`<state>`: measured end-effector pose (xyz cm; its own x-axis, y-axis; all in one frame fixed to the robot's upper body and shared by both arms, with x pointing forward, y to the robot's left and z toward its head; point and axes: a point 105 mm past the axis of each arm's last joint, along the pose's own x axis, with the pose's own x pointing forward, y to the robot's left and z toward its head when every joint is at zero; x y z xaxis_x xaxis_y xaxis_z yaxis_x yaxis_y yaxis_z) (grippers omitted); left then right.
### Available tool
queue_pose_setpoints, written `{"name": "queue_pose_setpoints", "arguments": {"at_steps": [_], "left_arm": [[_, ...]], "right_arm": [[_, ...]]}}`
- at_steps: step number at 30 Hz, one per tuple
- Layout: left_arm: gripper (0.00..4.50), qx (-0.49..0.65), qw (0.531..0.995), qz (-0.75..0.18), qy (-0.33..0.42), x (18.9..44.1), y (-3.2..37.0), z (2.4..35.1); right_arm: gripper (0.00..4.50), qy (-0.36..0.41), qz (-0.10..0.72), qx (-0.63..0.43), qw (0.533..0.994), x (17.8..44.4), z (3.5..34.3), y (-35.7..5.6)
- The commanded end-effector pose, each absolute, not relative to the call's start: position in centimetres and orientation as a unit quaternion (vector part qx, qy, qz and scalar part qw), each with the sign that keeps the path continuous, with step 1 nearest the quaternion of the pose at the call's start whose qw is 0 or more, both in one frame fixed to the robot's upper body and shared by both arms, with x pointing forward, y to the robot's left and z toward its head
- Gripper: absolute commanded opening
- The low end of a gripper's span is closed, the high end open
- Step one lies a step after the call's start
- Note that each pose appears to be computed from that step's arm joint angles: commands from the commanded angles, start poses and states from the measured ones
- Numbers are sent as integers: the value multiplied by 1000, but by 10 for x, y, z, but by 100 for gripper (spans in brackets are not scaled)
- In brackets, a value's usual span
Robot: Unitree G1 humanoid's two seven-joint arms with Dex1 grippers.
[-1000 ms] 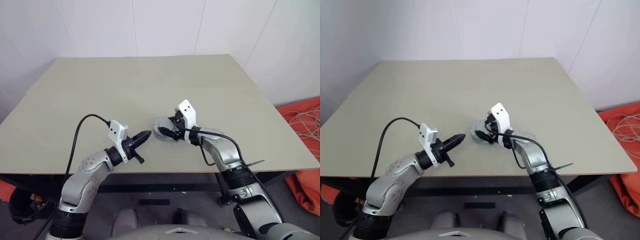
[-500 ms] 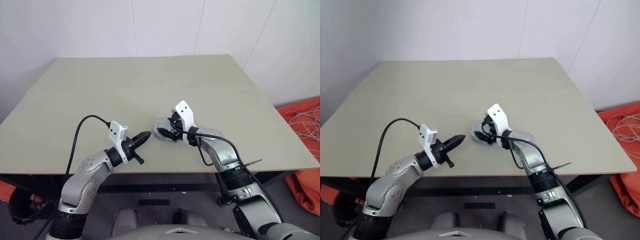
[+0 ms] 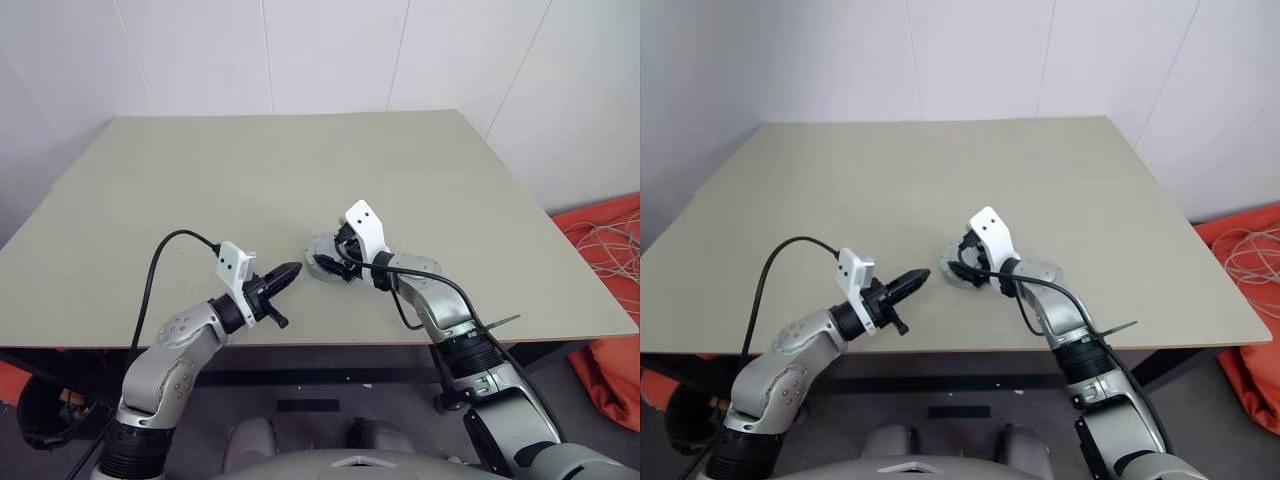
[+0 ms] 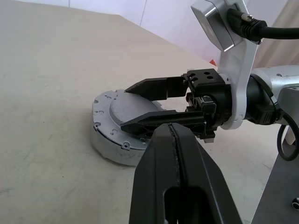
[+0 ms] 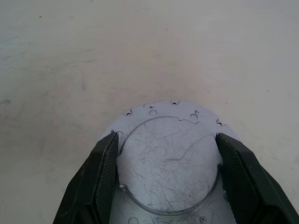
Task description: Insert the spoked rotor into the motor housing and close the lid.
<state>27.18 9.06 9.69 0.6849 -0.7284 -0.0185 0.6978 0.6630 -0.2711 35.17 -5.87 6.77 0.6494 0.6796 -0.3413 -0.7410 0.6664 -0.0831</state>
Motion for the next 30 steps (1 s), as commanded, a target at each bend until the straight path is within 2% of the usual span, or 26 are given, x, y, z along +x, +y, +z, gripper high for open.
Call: {"name": "queue_pose_setpoints", "arguments": {"at_steps": [1, 11, 19, 30], "left_arm": [[0, -119, 907, -402, 35, 270, 88, 113], [0, -104, 909, -401, 41, 276, 92, 108], [0, -47, 928, -366, 47, 321, 123, 101], [0, -6, 888, -451, 86, 350, 106, 86]], "right_arm": [[320, 147, 400, -128, 895, 350, 69, -57], [320, 166, 407, -131, 889, 346, 63, -57], [320, 169, 406, -129, 889, 346, 62, -56], [320, 167, 404, -125, 891, 346, 63, -54]]}}
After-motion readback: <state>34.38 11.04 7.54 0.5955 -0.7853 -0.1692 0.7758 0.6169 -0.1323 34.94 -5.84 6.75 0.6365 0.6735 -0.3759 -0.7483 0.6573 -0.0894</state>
